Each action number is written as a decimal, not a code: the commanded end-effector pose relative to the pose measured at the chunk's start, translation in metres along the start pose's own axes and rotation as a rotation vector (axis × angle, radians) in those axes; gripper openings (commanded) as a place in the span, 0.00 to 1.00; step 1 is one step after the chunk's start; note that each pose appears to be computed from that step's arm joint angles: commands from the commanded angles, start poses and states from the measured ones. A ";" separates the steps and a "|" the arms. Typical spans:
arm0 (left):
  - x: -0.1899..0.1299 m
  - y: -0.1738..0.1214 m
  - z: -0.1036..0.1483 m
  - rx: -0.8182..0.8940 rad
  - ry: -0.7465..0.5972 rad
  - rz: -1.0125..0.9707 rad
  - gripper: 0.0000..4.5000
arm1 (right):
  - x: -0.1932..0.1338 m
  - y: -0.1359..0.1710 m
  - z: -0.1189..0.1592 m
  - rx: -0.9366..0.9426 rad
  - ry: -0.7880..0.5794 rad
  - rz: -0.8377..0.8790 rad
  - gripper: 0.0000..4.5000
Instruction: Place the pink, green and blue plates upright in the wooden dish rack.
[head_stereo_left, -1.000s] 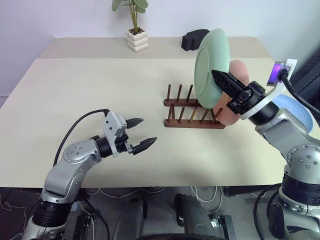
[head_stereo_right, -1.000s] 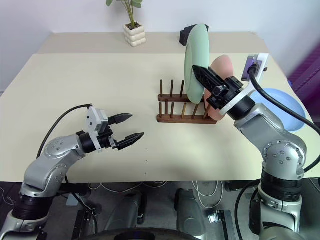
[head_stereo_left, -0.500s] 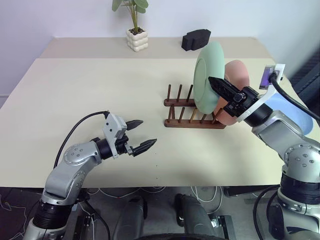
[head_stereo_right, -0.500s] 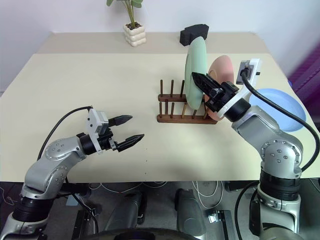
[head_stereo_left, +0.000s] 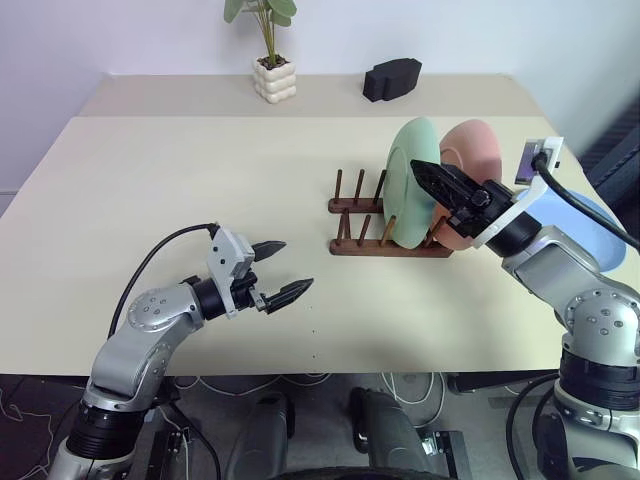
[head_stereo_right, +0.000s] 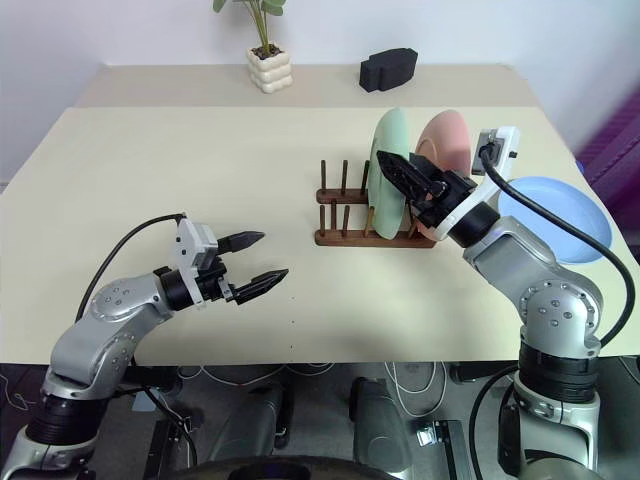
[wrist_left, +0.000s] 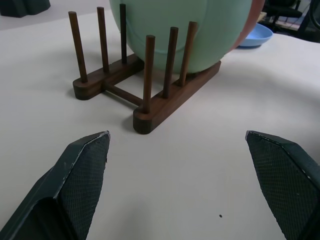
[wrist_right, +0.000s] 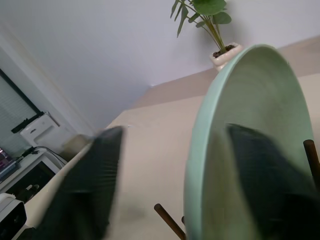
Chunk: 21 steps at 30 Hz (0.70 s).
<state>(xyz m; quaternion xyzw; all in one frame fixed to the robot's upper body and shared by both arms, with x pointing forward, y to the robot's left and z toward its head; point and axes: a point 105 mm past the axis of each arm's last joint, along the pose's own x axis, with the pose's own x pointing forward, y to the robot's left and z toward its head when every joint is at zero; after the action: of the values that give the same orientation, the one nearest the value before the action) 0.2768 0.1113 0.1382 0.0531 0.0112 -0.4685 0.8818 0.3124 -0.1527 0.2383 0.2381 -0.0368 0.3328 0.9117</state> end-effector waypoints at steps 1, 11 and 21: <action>0.000 -0.004 0.013 0.047 -0.046 -0.012 1.00 | 0.001 0.005 0.006 -0.017 -0.025 0.019 0.89; 0.002 -0.005 0.013 0.043 -0.047 -0.021 1.00 | 0.006 0.020 0.026 -0.083 -0.064 0.042 0.89; 0.004 -0.005 0.013 0.043 -0.049 -0.028 1.00 | 0.006 0.022 0.038 -0.171 -0.067 0.052 0.89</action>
<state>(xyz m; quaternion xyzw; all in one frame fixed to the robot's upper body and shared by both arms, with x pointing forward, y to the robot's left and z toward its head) 0.2769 0.1090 0.1396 0.0507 0.0071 -0.4726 0.8798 0.3138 -0.1535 0.2633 0.1909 -0.0672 0.3322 0.9212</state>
